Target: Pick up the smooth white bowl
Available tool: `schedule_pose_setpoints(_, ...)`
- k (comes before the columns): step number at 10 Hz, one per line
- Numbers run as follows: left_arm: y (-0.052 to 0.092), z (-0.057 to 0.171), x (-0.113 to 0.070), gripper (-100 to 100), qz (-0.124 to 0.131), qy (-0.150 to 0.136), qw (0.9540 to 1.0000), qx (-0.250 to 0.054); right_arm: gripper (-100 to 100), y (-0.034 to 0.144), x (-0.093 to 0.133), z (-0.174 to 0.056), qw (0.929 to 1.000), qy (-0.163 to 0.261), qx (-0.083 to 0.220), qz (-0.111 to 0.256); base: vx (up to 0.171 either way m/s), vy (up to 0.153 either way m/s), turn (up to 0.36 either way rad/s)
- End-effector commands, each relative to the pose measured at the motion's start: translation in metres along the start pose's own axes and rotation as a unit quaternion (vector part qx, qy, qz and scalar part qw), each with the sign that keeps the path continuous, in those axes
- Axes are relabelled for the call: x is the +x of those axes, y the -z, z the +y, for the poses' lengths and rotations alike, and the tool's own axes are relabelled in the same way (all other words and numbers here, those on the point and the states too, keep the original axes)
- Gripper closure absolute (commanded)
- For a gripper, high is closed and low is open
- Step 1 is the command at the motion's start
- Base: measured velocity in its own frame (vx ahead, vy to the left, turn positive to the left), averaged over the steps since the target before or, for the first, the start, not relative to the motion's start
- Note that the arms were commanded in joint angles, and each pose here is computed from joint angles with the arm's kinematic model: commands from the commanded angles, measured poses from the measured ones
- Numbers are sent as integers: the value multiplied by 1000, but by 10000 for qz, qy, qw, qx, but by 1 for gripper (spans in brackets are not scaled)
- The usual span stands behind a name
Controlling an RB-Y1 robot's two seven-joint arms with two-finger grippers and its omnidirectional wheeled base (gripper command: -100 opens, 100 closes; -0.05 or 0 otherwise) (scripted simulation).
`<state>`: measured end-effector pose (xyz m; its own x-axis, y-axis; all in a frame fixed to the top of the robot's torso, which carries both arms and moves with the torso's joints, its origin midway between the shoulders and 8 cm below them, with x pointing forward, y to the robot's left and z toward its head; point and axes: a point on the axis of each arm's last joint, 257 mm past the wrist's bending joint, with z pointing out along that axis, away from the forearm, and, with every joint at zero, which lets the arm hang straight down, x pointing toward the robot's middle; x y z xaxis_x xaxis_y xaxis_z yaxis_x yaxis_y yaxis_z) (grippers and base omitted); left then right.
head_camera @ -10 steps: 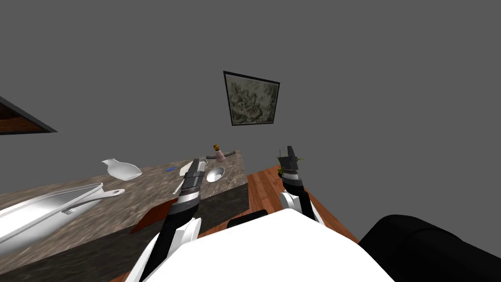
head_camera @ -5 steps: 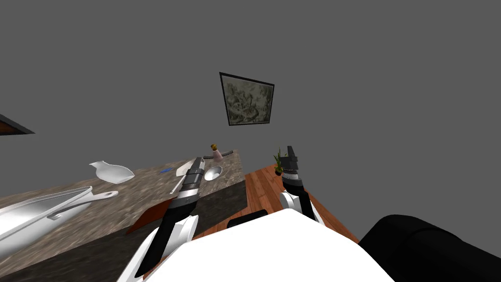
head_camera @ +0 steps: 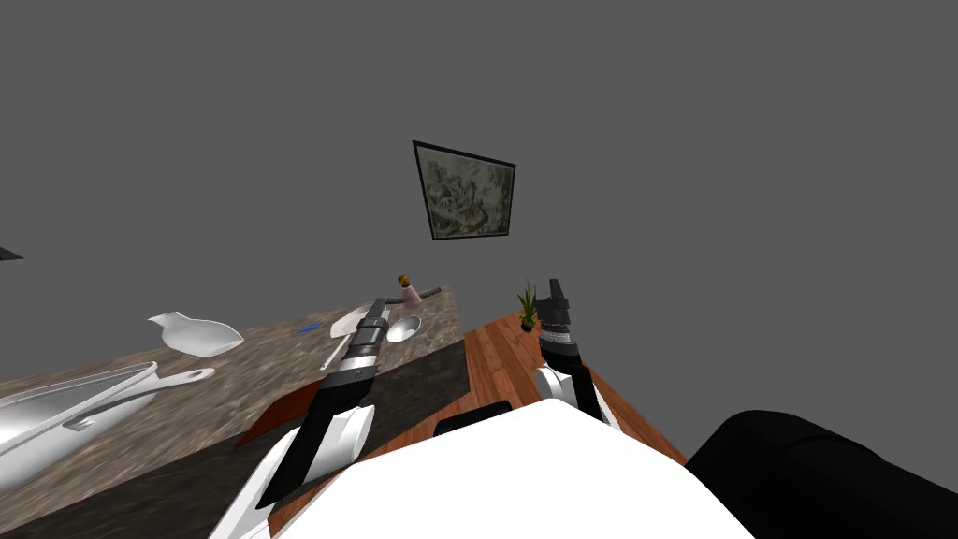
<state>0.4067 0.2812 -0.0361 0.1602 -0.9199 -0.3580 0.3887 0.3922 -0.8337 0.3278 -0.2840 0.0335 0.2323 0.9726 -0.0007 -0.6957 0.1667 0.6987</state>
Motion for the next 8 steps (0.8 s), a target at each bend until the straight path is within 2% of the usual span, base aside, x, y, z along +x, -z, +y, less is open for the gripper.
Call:
schedule_pose_setpoints(1, -7, 7, -5, -100, -9, -90, 9999, -144, 0, 0, 0, 0, 10000, 0, 0, 0, -59, -25, -128)
schedule_pose_setpoints(8, -20, 35, -23, -100, -62, -287, 9966, -766, 0, 0, 0, 0, 10000, 0, 0, 0, -63, -21, -92)
